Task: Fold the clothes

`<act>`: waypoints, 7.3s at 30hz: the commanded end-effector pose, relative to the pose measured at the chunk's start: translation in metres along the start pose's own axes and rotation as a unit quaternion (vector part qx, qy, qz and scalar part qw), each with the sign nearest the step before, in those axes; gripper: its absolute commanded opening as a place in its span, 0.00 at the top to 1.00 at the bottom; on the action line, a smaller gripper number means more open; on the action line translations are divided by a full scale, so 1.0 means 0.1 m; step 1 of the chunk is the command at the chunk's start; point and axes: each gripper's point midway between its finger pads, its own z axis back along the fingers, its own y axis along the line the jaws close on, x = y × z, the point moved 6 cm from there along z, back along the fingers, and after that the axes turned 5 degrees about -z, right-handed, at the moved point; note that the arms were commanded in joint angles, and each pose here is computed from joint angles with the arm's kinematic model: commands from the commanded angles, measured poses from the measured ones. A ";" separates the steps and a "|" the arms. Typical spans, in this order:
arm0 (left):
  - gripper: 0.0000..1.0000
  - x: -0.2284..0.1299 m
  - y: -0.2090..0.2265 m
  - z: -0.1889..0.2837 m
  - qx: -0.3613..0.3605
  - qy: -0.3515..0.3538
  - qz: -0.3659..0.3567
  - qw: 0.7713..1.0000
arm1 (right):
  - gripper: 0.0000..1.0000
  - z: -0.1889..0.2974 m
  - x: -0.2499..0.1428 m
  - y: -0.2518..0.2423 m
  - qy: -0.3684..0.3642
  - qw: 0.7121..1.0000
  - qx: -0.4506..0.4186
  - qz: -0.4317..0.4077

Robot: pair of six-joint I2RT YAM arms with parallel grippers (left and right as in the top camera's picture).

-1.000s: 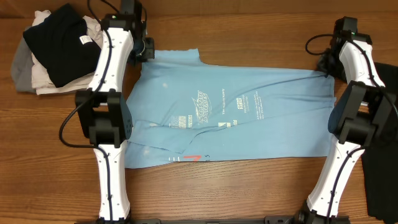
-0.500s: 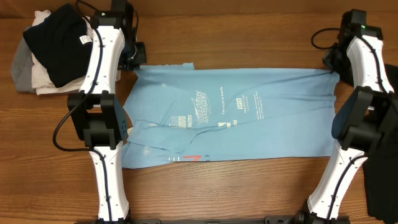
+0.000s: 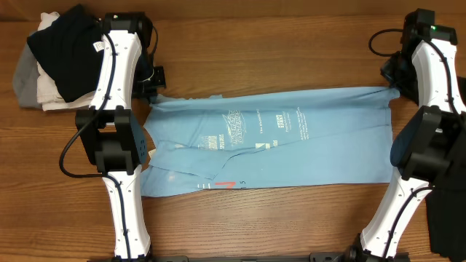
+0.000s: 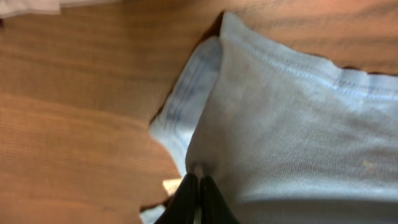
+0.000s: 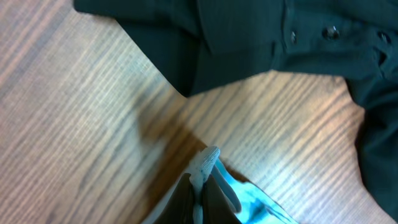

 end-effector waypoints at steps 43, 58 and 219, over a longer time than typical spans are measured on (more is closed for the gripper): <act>0.95 -0.97 0.05 -0.18 0.036 0.121 -0.037 0.991 | 0.96 0.62 -0.14 -0.74 0.063 0.991 -0.070 -0.096; 0.96 -1.12 0.07 -0.57 0.045 0.160 -0.040 0.985 | 0.96 0.64 -0.17 -0.95 0.065 0.985 -0.129 -0.098; 0.96 -1.22 1.80 -0.70 0.011 0.049 0.323 0.945 | 0.28 0.96 -1.09 -0.68 0.265 0.902 0.298 0.162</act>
